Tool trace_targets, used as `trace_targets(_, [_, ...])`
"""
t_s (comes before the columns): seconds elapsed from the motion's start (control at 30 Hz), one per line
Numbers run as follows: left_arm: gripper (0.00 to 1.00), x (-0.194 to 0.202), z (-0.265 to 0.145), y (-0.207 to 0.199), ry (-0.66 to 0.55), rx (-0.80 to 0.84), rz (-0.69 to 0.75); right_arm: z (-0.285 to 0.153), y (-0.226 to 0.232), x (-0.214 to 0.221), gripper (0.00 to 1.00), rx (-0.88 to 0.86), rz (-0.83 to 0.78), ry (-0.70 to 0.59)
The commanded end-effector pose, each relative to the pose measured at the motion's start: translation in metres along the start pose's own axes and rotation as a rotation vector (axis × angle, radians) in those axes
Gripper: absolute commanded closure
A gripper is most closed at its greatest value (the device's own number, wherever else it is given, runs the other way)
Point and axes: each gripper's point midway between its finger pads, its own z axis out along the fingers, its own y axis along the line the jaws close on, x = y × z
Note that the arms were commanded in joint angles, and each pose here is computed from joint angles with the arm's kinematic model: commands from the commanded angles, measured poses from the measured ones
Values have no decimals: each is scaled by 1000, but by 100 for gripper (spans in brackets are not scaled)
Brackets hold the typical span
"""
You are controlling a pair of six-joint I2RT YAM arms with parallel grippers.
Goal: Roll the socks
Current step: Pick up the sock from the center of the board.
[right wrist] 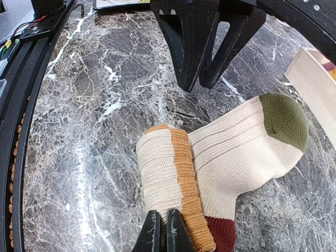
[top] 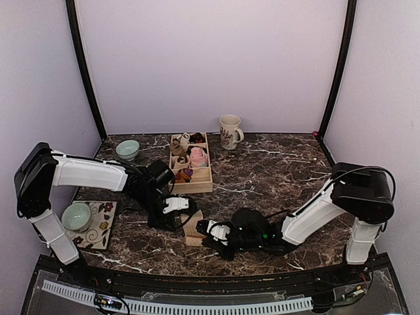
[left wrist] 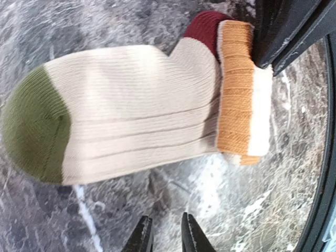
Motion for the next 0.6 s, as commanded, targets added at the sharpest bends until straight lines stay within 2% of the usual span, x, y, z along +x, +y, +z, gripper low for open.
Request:
trace_targets(0.0, [78, -4, -9, 13, -27, -84, -1, -2, 17, 92, 100, -70, 64, 320])
trace_targets(0.13, [78, -20, -3, 28, -51, -101, -20, -2, 18, 92, 100, -73, 82, 327])
trace_targets(0.3, [78, -24, 24, 55, 28, -120, -55, -5, 13, 93, 100, -34, 118, 330])
trace_targets(0.57, [78, -32, 40, 60, 25, -79, -43, -6, 19, 93, 100, 1, 182, 340])
